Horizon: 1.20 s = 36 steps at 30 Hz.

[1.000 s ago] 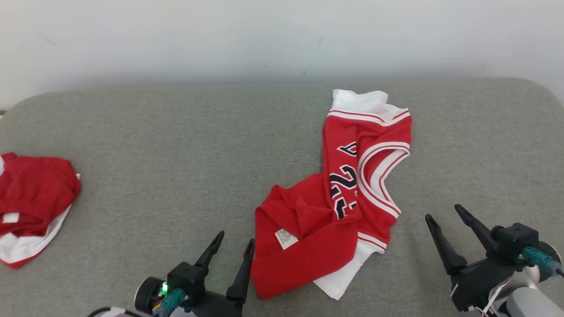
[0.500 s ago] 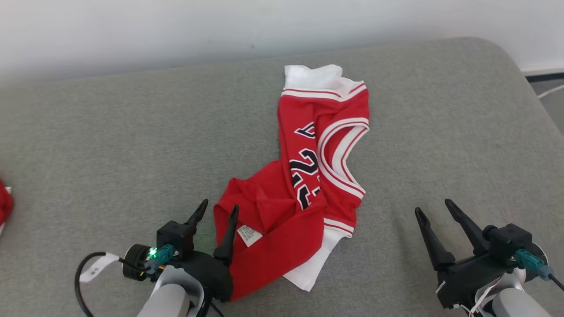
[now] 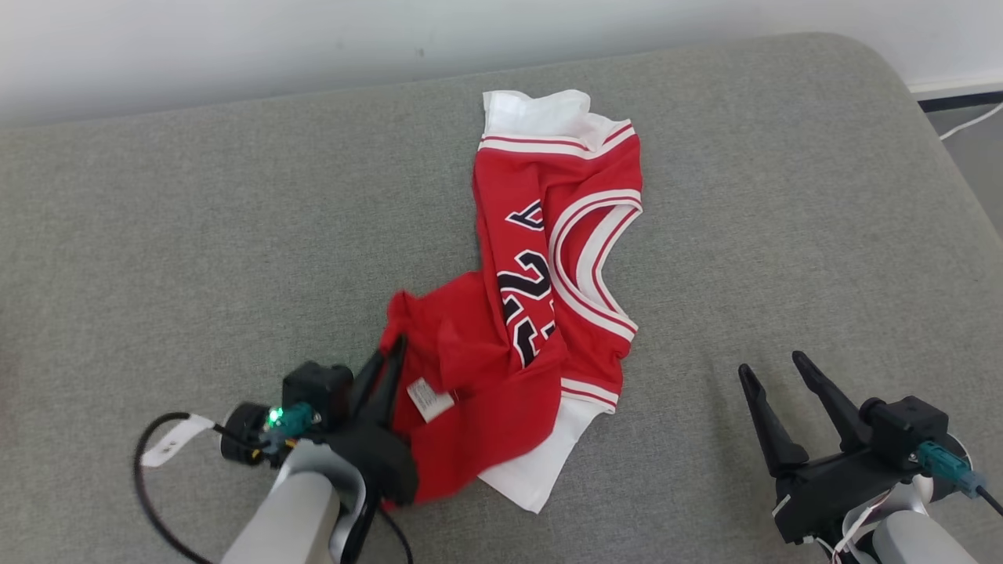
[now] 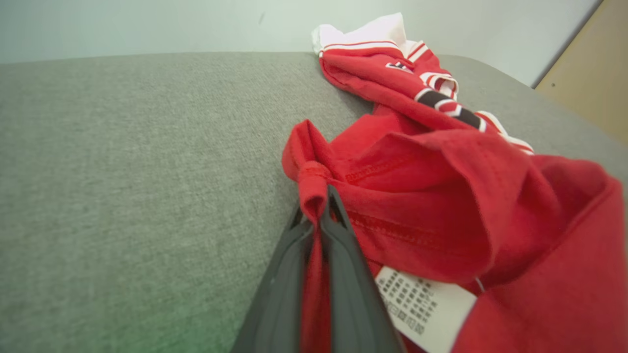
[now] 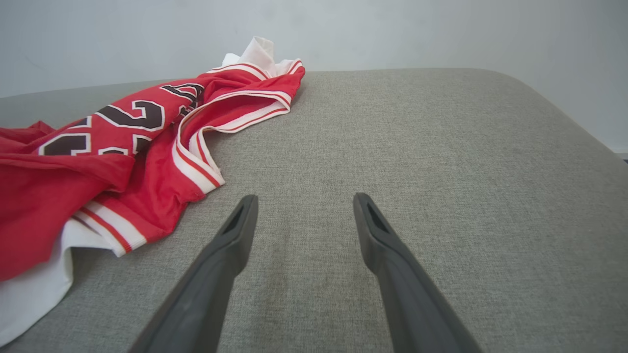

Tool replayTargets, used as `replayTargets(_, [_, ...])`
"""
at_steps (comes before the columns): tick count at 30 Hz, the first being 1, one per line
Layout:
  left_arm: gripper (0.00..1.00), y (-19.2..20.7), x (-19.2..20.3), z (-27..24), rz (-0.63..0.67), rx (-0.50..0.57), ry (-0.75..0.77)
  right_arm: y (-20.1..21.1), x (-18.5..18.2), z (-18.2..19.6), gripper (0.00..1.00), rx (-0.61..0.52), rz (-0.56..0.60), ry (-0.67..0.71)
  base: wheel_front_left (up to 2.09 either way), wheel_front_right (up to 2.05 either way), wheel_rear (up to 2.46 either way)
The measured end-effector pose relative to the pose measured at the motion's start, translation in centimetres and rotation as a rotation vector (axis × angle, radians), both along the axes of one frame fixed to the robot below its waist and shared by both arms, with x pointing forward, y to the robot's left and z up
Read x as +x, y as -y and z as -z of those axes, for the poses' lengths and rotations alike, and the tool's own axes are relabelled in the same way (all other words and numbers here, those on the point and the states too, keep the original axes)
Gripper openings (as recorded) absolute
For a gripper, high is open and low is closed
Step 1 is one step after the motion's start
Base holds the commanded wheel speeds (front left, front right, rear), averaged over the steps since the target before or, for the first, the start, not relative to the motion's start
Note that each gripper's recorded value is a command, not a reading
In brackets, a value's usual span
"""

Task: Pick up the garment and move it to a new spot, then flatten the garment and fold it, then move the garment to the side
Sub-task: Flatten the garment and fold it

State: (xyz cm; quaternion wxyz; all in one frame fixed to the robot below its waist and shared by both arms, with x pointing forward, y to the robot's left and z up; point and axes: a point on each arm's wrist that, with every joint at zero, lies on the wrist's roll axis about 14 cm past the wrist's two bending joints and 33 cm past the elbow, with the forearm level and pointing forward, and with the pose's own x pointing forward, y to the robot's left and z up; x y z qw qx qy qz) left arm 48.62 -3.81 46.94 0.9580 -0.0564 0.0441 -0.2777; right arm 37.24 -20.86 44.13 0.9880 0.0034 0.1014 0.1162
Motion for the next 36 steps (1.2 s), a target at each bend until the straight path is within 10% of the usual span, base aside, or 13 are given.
replayTargets(8, [0.00, -4.8, 3.2, -8.9, -0.183, -0.102, 0.268, -0.7, 0.9, 0.5, 1.00, 0.019, -0.006, -0.006, 0.00, 0.00, 0.00])
replayTargets(22, [0.00, -15.1, 9.3, -6.5, -0.429, 0.053, 0.242, -1.8, 1.8, 1.6, 1.00, 0.046, -0.024, -0.037, 0.00, 0.00, 0.00])
replayTargets(23, [0.99, -15.4, 9.5, -5.2, -0.441, 0.063, 0.203, -1.7, 1.7, 1.7, 1.00, 0.049, -0.018, -0.041, 0.00, 0.00, 0.00])
replayTargets(36, [1.00, -14.0, 5.7, -1.3, -0.434, 0.010, 0.079, -1.7, 1.4, 1.1, 1.00, 0.081, 0.012, -0.021, 0.00, 0.00, 0.00])
